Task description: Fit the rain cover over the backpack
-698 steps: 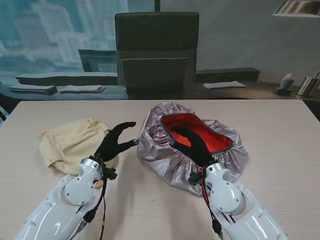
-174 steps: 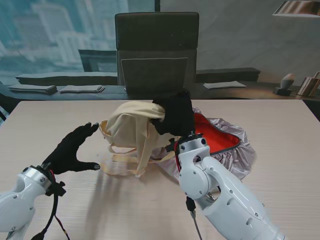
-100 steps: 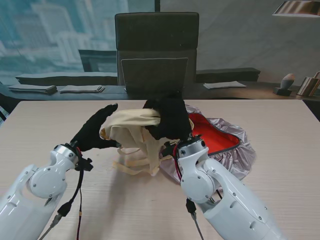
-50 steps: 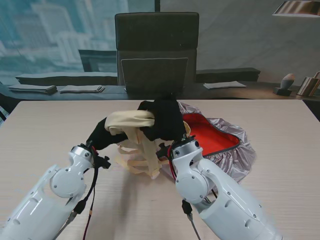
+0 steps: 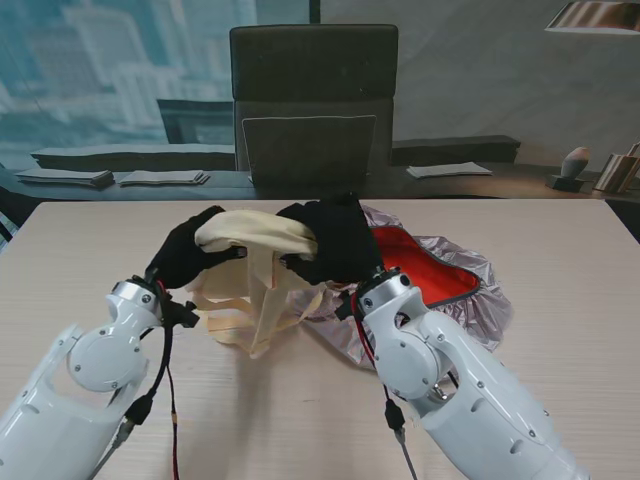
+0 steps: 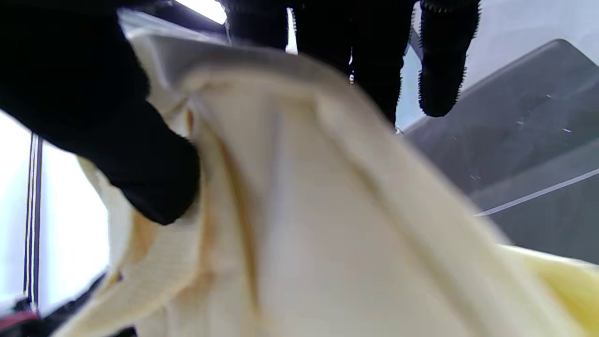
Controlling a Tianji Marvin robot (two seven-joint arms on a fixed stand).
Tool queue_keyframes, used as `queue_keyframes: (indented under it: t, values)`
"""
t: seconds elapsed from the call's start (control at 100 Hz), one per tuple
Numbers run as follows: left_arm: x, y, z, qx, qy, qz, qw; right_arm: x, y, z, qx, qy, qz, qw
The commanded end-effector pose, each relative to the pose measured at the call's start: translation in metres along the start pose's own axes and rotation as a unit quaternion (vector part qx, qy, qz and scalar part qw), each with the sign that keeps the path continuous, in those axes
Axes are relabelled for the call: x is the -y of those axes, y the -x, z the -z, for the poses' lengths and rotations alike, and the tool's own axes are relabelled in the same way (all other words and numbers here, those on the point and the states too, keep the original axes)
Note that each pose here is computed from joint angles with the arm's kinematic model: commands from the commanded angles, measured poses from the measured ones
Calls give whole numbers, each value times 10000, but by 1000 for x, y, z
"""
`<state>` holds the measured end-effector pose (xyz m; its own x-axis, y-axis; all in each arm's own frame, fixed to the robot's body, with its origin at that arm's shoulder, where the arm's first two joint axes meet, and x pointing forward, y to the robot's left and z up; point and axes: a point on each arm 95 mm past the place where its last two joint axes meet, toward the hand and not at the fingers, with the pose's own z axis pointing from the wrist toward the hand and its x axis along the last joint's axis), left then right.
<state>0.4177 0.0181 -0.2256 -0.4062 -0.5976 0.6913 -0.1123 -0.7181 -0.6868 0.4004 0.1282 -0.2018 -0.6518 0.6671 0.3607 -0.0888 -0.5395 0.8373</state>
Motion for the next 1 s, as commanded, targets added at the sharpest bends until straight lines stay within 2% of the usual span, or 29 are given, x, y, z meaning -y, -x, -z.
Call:
queue_keyframes:
  t: [0.0,0.09,0.15,0.23,0.3,0.38,0.48,0.54,0.64,0.71,0.76,0.99]
  values:
    - [5,-2,5,-11,-282,-119,9995,4,24,16,182,-262,159,9994]
    - [10,2,12,55,-438,-88,9990,0,44,25,357,-418,316,9980]
    - [14,5,16,98,-498,-74,9987,-3,57,32,622,-417,566,9956]
    - [16,8,20,123,-589,-4,9982,-9,75,40,867,-533,671,9925]
    - [18,10,24,118,-655,-142,9977,-15,96,48,1006,-770,1092,9859]
    - [19,10,29,110,-715,-148,9973,-18,123,54,1324,-806,1551,9757]
    - [21,9,32,57,-898,-149,9958,-21,155,58,1838,-630,1938,9616]
    - [25,7,34,7,-1000,-185,9948,-21,173,58,2159,-462,2171,9508]
    - [33,2,35,-72,-1083,-164,9940,-17,199,61,2784,-434,2485,9267]
    - [36,-1,34,-127,-1104,-171,9937,-12,213,64,3189,-586,2649,9081]
    - [37,-2,33,-152,-1129,-175,9933,-7,222,67,3401,-720,2697,8980]
    - [30,1,32,-162,-1138,-18,9934,13,246,78,3919,-950,2800,8712]
